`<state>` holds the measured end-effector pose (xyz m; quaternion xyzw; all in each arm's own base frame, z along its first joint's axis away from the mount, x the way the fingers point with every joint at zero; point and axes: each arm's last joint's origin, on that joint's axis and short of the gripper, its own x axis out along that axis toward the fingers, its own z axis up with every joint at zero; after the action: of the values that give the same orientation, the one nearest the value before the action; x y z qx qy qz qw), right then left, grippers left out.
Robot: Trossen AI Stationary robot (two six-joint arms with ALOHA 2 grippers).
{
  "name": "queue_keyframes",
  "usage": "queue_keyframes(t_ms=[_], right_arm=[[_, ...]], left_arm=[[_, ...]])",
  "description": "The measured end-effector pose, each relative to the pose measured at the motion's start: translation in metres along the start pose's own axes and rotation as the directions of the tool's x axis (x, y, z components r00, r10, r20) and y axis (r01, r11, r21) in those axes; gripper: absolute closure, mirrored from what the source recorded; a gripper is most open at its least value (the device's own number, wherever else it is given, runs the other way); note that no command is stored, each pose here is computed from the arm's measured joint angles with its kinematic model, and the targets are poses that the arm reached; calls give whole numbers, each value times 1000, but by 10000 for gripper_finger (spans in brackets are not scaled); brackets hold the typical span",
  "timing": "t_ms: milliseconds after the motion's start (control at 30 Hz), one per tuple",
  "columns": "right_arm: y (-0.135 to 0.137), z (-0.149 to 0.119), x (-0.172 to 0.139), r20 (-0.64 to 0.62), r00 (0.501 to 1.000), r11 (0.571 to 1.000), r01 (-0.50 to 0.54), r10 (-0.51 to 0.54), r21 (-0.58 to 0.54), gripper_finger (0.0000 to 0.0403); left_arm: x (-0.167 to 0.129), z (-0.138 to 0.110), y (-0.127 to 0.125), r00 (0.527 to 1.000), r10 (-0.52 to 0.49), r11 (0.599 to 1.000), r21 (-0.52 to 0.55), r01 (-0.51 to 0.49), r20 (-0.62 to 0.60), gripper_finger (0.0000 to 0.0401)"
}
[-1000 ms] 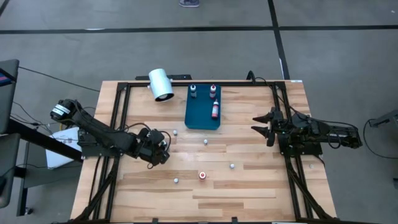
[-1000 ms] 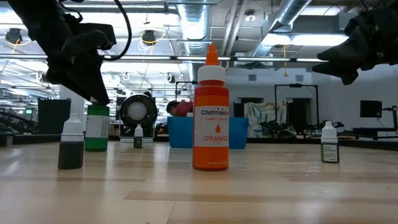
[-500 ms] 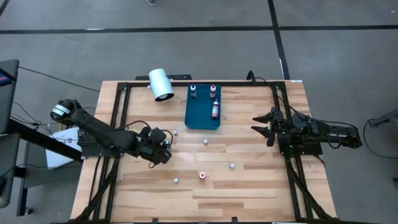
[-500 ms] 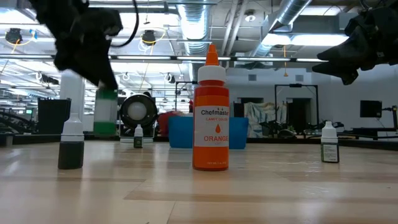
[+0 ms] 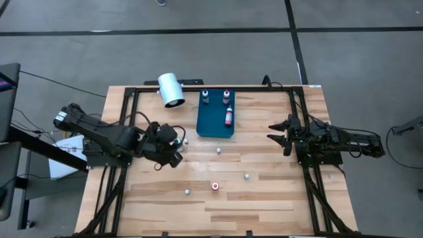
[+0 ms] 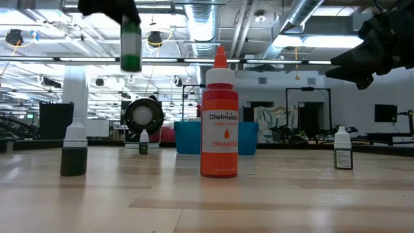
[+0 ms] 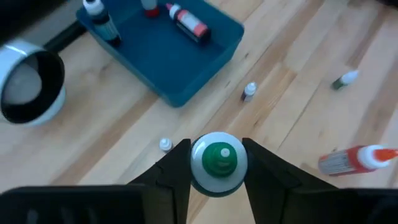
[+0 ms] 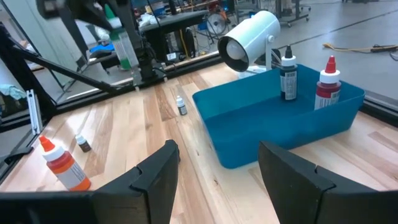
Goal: Pick & Place food coloring
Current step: Put the large green food coloring bottle into the blue bin
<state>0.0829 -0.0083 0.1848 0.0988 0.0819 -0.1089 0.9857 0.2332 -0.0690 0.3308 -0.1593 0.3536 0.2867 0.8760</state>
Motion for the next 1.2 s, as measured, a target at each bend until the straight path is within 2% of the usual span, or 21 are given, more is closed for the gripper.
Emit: queue_keyframes(t_ms=[300, 667, 933, 1200], right_arm=[[0, 0, 0, 0, 1000, 1000, 0, 0, 0, 196], [0, 0, 0, 0, 1000, 1000, 0, 0, 0, 196], [0, 0, 0, 1, 1000, 1000, 1, -1, 0, 196], [0, 0, 0, 1, 1000, 1000, 2, -2, 0, 196]], left_arm=[[-29, 23, 2, 999, -53, 998, -25, 53, -7, 293], [-29, 22, 5, 1000, -15, 1000, 9, 15, -15, 293], [-30, 26, -1, 998, -65, 986, 158, 60, 26, 293], [-31, 35, -14, 973, -220, 930, 317, 187, 71, 293]])
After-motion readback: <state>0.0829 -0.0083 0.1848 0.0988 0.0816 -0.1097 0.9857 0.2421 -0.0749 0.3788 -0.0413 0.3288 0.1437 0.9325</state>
